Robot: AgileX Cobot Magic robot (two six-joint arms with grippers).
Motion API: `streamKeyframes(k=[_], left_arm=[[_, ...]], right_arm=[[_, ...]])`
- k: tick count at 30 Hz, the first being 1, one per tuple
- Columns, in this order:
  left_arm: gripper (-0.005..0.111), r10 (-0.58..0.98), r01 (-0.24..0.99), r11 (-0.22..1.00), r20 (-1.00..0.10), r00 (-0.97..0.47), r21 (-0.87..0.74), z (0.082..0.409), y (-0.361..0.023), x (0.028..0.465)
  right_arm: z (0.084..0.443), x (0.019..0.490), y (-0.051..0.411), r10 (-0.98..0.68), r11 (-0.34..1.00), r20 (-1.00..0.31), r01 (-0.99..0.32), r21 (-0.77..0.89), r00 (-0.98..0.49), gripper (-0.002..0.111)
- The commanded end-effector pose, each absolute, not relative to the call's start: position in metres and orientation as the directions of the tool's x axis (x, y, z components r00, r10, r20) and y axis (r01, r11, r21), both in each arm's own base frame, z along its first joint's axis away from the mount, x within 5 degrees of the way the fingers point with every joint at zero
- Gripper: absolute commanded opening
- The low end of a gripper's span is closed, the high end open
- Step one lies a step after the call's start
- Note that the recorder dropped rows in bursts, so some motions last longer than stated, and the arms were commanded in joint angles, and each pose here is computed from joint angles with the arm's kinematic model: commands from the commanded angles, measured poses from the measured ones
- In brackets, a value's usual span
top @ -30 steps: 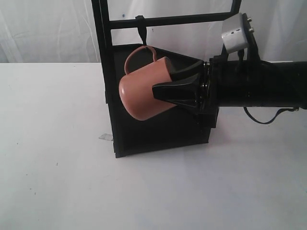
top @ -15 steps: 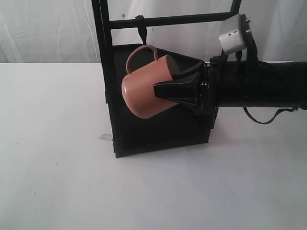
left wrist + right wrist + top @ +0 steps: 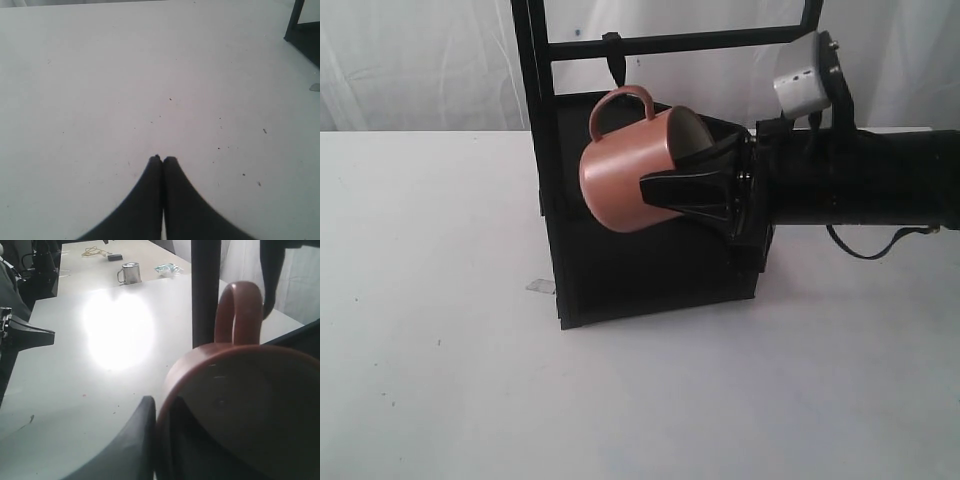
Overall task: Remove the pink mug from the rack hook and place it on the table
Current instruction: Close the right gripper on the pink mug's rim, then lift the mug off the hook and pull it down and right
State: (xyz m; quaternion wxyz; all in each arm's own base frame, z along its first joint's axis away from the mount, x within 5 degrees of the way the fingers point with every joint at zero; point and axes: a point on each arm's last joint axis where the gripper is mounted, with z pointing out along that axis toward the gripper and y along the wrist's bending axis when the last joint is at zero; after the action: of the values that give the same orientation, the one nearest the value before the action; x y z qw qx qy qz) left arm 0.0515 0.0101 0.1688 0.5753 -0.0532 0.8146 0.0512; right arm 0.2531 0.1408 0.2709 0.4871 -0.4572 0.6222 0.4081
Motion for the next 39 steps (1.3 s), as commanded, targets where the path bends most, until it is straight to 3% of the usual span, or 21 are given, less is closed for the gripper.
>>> streamKeyframes(k=[1, 12, 19, 25, 33, 39], left_arm=[[0.0, -0.031, -0.141, 0.99, -0.944, -0.328, 0.017, 0.169, 0.01, 0.052], [0.0, -0.031, -0.141, 0.99, -0.944, -0.328, 0.017, 0.169, 0.01, 0.052], [0.0, -0.031, -0.141, 0.99, -0.944, -0.328, 0.017, 0.169, 0.01, 0.052], [0.0, -0.031, -0.141, 0.99, -0.944, -0.328, 0.017, 0.169, 0.01, 0.052], [0.0, -0.031, -0.141, 0.99, -0.944, -0.328, 0.017, 0.169, 0.01, 0.052], [0.0, -0.031, -0.141, 0.99, -0.944, -0.328, 0.017, 0.169, 0.01, 0.052]], right_arm=[[0.277, 0.248, 0.143, -0.125, 0.177, -0.991, -0.984, 0.031, -0.054, 0.003], [0.282, 0.241, 0.143, -0.106, 0.123, -0.993, -0.992, 0.031, -0.044, 0.003], [0.304, 0.226, 0.14, -0.091, 0.117, -0.995, -0.992, -0.045, 0.034, 0.003], [0.321, 0.202, 0.135, -0.145, 0.09, -0.989, -0.996, -0.009, -0.004, 0.003], [0.301, 0.181, 0.121, -0.475, 0.118, -0.849, -0.972, 0.201, -0.233, 0.003], [0.284, 0.176, 0.118, -0.503, 0.216, -0.755, -0.907, 0.363, -0.422, 0.003]])
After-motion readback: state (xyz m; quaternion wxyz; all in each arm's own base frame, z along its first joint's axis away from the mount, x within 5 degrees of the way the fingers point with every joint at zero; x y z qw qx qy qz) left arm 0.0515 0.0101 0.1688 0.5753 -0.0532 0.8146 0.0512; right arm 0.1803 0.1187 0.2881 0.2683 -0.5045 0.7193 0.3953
